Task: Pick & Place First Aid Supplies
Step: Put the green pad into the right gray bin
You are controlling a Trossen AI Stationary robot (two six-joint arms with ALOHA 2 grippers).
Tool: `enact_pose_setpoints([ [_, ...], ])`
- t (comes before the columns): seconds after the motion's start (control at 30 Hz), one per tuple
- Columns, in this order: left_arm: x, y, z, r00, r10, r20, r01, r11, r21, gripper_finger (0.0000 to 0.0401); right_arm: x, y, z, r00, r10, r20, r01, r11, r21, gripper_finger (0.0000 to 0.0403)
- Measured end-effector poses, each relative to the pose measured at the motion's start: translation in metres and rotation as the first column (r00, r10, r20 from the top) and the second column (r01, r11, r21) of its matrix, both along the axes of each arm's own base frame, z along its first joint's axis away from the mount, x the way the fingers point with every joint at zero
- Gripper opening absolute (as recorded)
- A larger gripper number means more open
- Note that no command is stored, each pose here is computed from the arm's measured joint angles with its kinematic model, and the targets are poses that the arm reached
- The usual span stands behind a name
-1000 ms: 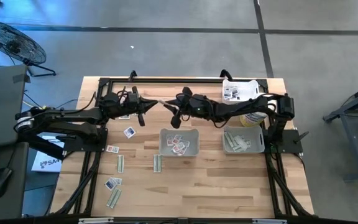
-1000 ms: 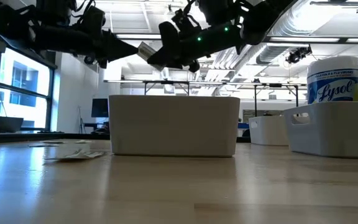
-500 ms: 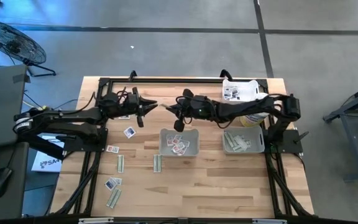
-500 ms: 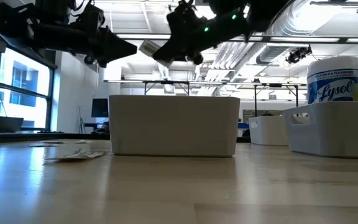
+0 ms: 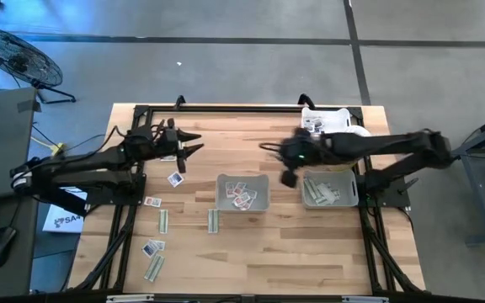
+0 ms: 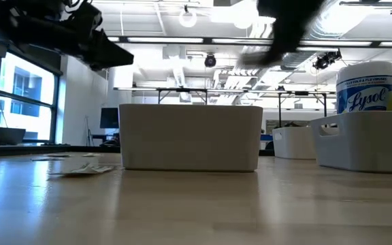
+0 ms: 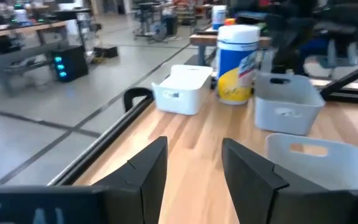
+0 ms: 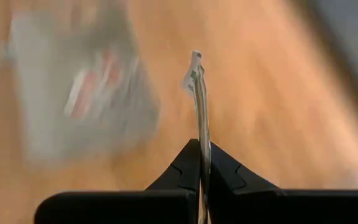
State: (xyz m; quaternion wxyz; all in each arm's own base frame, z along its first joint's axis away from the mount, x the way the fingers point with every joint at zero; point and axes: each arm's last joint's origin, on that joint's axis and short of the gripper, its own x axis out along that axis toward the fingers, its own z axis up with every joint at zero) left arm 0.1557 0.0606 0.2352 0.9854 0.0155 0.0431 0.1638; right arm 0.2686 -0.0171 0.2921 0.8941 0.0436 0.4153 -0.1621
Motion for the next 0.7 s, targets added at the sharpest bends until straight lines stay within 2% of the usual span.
enact_pose_setpoints([
  [0.07,-0.001,0.0,0.0,1.0,0.011,-0.008,-0.011,1.0,-0.002,0.0152,-0.027,0.006,0.003,0.992,-0.07,-0.106,0.084,0.987,0.135,0.0001],
  [0.13,-0.001,0.0,-0.001,1.0,0.013,-0.01,-0.013,1.0,-0.003,0.0152,-0.051,0.012,0.005,0.961,-0.171,-0.218,0.215,0.956,0.198,0.0001],
  [0.23,-0.001,0.0,0.001,1.0,0.013,0.003,-0.013,1.0,0.004,0.0152,-0.078,0.02,0.004,0.879,-0.294,-0.376,0.381,0.907,0.181,0.0001],
  [0.33,-0.001,0.0,0.002,1.0,0.014,0.01,-0.014,1.0,0.006,0.0152,-0.09,0.027,0.003,0.81,-0.365,-0.46,0.477,0.865,0.154,0.0001],
  [0.47,-0.001,0.0,0.001,1.0,0.016,0.009,-0.016,1.0,0.007,0.0152,-0.088,0.034,-0.01,0.811,-0.343,-0.473,0.479,0.854,0.204,0.0],
  [0.7,-0.001,0.001,0.001,0.999,0.038,0.007,-0.038,0.999,0.014,0.0152,-0.092,0.036,-0.07,0.783,-0.236,-0.575,0.487,0.809,0.331,0.0],
])
